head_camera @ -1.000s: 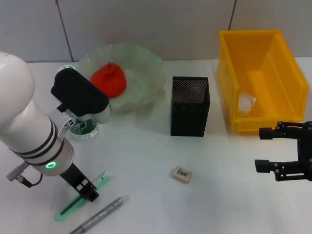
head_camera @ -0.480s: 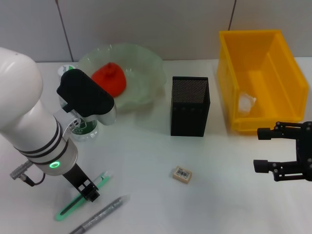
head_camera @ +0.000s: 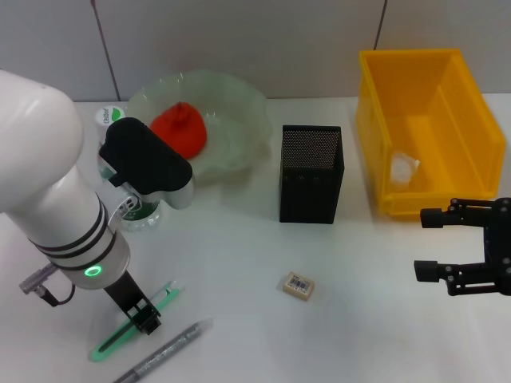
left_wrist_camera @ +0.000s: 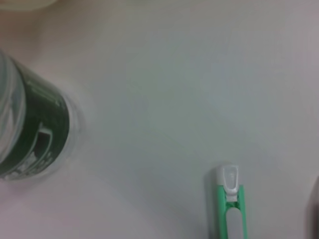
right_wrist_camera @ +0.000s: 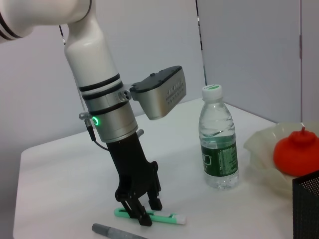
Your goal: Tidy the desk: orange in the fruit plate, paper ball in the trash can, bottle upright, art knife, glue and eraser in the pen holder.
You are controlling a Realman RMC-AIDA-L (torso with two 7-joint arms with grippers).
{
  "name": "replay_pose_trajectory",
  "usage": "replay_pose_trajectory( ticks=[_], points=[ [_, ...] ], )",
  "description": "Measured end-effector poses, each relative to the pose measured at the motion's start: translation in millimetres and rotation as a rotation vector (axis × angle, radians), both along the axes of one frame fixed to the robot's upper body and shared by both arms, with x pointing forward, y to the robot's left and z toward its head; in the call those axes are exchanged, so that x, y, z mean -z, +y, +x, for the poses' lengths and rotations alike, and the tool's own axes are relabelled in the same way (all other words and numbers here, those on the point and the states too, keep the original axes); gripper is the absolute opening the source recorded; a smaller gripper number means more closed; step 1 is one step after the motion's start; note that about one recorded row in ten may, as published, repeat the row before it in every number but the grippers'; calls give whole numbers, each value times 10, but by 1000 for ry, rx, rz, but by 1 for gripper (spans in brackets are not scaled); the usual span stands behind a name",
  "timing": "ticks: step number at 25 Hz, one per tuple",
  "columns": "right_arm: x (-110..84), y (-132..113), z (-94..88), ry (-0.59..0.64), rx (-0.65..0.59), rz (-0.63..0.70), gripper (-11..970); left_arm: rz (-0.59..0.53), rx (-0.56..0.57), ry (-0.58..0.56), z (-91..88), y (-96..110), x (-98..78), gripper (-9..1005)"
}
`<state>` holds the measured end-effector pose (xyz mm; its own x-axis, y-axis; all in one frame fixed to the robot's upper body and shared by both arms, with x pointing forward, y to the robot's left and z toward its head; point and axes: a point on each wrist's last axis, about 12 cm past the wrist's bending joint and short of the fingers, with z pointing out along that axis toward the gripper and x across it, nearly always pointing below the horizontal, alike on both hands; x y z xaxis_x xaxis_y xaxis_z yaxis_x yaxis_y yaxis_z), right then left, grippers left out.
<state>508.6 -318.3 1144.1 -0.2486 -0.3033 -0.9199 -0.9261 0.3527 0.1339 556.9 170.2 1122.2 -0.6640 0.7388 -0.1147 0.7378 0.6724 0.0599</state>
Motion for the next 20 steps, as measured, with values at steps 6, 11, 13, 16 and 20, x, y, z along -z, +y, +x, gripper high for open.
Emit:
replay_pose_trajectory(
  ticks=[6, 11, 13, 16, 20],
  points=[
    [3, 1, 0, 3, 0, 0, 801, 2, 10, -4, 13, -27, -12, 409],
    [6, 0, 2, 4, 3, 1, 801, -1, 11, -3, 15, -33, -11, 394],
    [11, -1, 6, 5, 8, 0, 801, -3, 11, -2, 14, -34, -9, 388],
    [25, 8, 18, 9, 11, 6, 801, -3, 11, 3, 10, -32, 1, 347],
    [35, 23, 39, 17, 7, 14, 801, 2, 12, 13, 11, -25, 25, 270]
  ],
)
